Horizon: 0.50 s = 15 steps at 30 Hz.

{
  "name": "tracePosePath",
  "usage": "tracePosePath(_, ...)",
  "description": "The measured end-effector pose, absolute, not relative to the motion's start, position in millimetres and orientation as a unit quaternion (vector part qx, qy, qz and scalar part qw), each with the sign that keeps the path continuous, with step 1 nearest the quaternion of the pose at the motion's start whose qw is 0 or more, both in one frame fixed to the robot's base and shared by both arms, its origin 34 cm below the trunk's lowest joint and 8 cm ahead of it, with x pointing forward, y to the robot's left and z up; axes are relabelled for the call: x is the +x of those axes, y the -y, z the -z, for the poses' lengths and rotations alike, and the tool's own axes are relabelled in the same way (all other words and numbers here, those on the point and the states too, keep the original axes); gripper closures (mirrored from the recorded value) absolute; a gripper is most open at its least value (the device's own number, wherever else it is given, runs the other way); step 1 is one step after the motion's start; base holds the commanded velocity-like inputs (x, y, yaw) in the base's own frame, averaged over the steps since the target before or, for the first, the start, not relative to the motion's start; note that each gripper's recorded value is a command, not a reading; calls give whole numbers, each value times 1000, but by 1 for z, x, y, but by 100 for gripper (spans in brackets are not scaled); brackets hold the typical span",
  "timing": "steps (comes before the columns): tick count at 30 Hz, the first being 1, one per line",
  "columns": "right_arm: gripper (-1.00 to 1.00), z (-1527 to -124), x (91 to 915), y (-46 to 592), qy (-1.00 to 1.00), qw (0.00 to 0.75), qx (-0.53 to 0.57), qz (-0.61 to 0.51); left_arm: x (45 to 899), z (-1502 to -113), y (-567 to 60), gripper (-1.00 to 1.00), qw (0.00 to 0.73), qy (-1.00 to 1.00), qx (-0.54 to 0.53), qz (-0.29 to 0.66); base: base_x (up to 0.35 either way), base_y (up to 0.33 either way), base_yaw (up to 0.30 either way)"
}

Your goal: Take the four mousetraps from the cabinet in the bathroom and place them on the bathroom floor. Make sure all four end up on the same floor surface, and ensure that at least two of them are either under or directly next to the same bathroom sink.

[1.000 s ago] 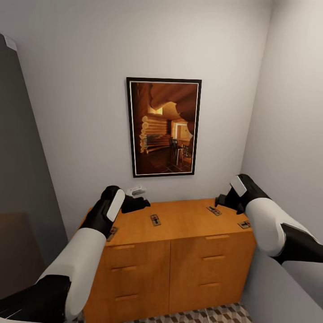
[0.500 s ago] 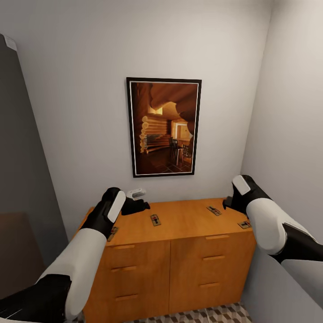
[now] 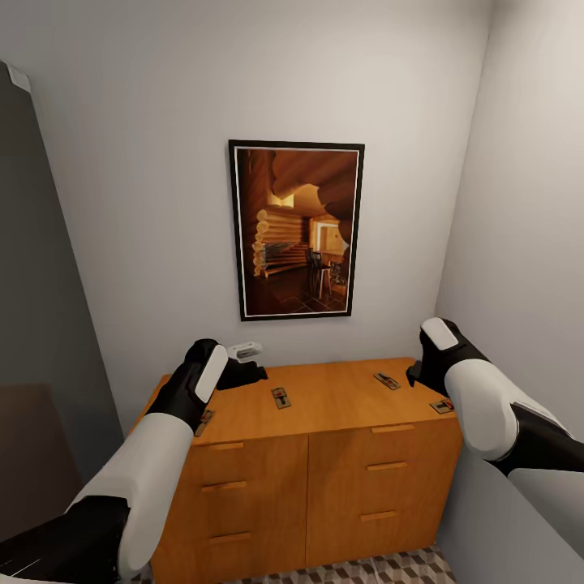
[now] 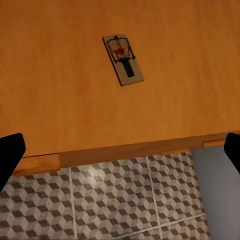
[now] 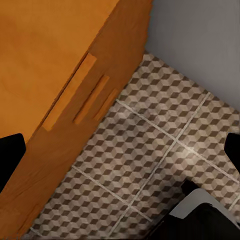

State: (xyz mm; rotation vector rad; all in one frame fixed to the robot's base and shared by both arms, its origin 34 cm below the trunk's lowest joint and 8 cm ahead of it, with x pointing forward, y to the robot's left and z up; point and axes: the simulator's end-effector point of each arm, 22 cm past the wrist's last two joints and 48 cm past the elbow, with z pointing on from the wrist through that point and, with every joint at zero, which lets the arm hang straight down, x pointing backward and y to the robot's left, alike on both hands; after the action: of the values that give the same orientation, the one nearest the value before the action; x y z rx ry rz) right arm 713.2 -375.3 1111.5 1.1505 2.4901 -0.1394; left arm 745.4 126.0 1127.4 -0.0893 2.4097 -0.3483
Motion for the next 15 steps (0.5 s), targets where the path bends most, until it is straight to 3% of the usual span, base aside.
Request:
tracePosePath(8,-100,-1103,697,372,-863,164,475,50,745,-1127,-128,-100,345,-929,-36,129,73,0,0)
tracePosePath(15,-100,-1103,685,383,-828,159,533,75,745,-1127,-127,-100,345,-929,-37,129,218,0,0)
